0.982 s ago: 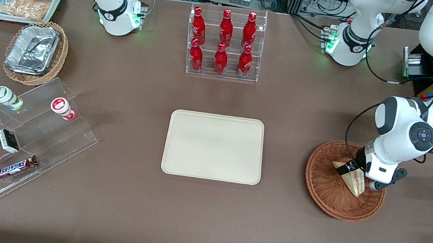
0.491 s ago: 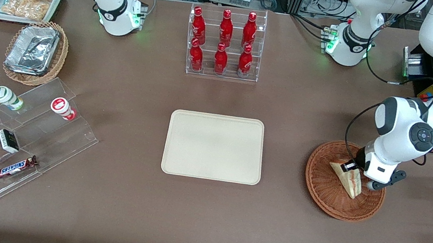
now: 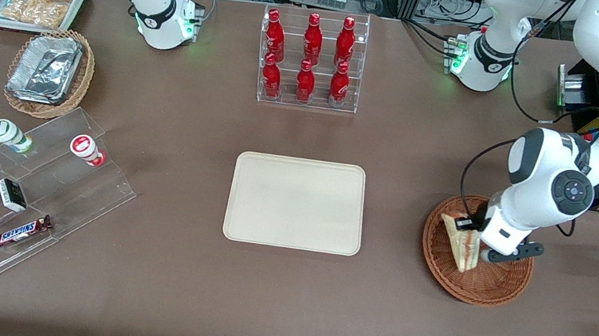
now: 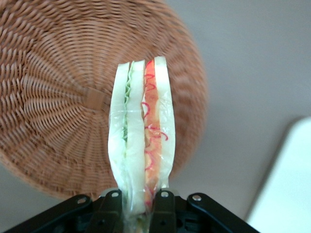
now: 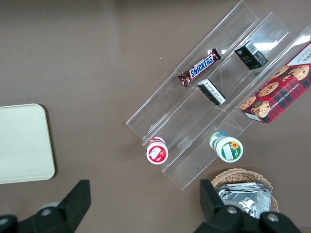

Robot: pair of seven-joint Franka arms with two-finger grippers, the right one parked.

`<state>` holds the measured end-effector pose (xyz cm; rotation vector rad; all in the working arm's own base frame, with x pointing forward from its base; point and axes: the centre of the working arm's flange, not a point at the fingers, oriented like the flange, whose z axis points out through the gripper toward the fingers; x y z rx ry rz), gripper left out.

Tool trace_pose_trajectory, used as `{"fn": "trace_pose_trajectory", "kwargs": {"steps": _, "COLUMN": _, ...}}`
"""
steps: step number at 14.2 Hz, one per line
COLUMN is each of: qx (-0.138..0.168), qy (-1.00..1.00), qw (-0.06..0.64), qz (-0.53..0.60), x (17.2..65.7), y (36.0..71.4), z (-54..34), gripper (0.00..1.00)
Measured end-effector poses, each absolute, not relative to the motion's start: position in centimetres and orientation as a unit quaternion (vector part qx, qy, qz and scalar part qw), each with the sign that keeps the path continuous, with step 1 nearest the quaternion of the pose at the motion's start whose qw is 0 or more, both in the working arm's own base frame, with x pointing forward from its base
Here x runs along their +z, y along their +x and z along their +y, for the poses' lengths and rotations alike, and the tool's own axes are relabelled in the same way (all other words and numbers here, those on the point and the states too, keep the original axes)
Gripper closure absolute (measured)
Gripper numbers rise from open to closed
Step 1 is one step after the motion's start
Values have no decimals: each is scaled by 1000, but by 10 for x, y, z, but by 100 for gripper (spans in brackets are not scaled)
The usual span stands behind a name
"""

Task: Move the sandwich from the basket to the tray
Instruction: 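Lift the gripped sandwich up out of the basket with the left gripper, then carry the sandwich with the left gripper over the cream tray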

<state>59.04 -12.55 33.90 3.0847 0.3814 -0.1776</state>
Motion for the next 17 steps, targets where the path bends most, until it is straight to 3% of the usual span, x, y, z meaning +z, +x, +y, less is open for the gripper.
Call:
{"fn": "trace_pose_trajectory", "kwargs": {"steps": 2, "qx": -62, "qy": 994, "qw": 0, "qz": 90, "x": 371, "y": 601, "z": -164, "gripper": 85}}
{"fn": "trace_pose_trajectory", "kwargs": {"steps": 4, "qx": -58, "qy": 996, "qw": 1, "qz": 64, "x": 374, "y": 609, "z": -202, "gripper": 85}}
{"fn": "trace_pose_trajectory", "kwargs": {"steps": 10, "qx": -78, "qy": 997, "qw": -1, "qz": 16, "x": 313, "y": 605, "z": -325, "gripper": 85}}
{"fn": "trace_pose_trajectory", "kwargs": {"steps": 17, "qx": -67, "qy": 998, "qw": 16, "qz": 0, "x": 282, "y": 589, "z": -420, "gripper": 85}}
